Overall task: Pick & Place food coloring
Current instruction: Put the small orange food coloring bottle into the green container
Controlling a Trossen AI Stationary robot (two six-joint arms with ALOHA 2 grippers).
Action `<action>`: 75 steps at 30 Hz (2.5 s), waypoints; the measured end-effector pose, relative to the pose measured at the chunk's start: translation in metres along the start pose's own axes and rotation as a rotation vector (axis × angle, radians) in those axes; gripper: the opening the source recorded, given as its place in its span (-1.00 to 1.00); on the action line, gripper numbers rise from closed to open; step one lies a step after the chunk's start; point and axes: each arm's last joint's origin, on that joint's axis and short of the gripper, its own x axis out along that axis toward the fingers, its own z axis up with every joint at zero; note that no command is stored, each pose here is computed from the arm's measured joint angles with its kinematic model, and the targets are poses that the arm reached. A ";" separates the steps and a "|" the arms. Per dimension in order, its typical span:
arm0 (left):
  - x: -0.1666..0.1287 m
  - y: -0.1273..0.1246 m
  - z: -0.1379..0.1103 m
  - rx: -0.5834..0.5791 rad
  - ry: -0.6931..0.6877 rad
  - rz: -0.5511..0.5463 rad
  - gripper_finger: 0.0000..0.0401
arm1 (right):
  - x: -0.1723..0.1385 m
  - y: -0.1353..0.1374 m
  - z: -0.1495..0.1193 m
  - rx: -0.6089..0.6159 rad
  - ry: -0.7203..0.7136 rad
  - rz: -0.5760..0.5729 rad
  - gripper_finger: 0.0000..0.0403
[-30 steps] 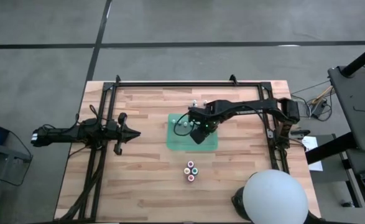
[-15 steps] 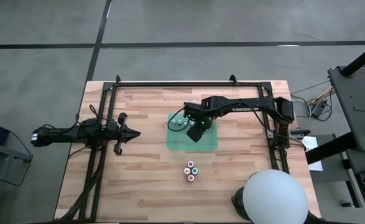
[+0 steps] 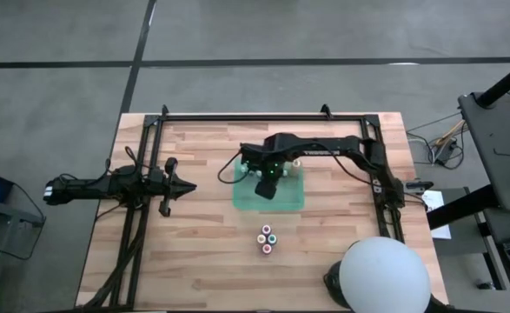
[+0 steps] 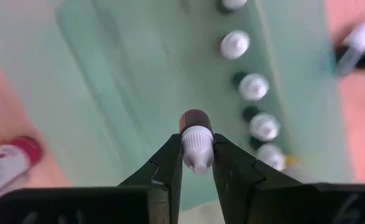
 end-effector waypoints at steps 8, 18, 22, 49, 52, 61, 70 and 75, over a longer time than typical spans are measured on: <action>0.000 0.000 0.000 0.000 0.000 0.000 -1.00 | 0.004 -0.006 0.005 -0.209 0.005 -0.022 -0.67; 0.000 0.000 0.000 0.000 0.000 0.000 -1.00 | 0.017 -0.009 0.001 -0.376 0.046 -0.021 -0.67; 0.000 0.000 0.000 0.000 0.000 0.000 -1.00 | 0.023 -0.010 -0.001 -0.418 0.053 -0.020 -0.67; 0.000 0.000 0.000 0.000 -0.001 0.001 -1.00 | 0.033 -0.009 0.005 -0.468 -0.029 0.037 -0.67; 0.000 0.000 0.000 0.000 0.000 0.001 -1.00 | 0.025 -0.006 0.009 -0.470 -0.059 0.041 -0.67; 0.000 0.000 0.000 0.000 0.000 0.000 -1.00 | 0.015 -0.002 0.015 -0.448 -0.083 0.043 -0.67; 0.000 0.000 0.000 0.000 0.000 0.000 -1.00 | 0.002 0.012 0.017 -0.423 -0.118 0.054 -0.67; 0.000 0.000 0.000 0.000 0.000 0.000 -1.00 | -0.008 0.014 0.019 -0.405 -0.136 0.057 -0.67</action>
